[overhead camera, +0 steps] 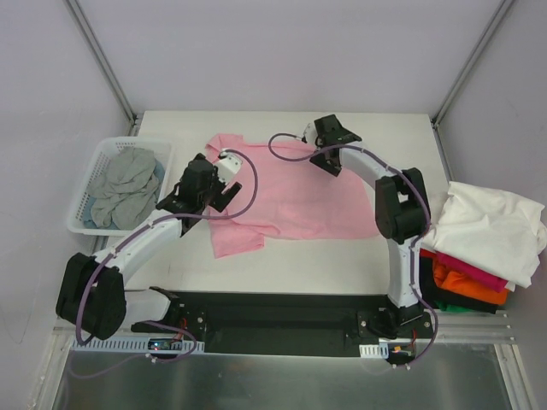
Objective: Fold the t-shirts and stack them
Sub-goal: Flatten out the tshirt
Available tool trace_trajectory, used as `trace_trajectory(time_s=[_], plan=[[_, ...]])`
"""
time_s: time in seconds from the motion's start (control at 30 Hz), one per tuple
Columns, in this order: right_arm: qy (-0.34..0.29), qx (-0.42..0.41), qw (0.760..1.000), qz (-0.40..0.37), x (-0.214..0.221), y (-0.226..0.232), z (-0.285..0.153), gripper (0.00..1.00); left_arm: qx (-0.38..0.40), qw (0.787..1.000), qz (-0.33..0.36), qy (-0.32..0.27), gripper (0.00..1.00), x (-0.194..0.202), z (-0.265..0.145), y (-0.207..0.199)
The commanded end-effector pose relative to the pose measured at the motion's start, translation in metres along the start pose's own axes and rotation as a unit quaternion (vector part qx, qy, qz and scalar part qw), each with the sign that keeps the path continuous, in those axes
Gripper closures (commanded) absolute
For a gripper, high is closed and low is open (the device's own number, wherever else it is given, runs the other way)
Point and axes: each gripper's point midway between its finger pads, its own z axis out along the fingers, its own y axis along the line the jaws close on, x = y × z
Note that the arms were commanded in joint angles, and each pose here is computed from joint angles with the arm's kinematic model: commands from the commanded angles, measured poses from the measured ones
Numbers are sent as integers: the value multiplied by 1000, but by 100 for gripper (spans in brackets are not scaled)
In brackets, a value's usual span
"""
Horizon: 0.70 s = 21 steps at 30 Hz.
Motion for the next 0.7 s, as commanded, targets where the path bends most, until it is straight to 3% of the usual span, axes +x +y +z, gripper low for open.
trace_trajectory(time_s=[0.0,0.17,0.4,0.67], plan=[[-51,-16,997,63,4,-9,-89,4,67,998,15,-10,1,8,-25,-30],[-51,-15,996,71,41,5,-124,4,100,994,41,3,1,36,-38,-53],[-19,-27,997,70,74,29,-126,4,109,990,62,63,1,72,-36,-74],[-10,-46,996,72,79,44,-120,3,134,981,96,105,1,103,-40,-108]])
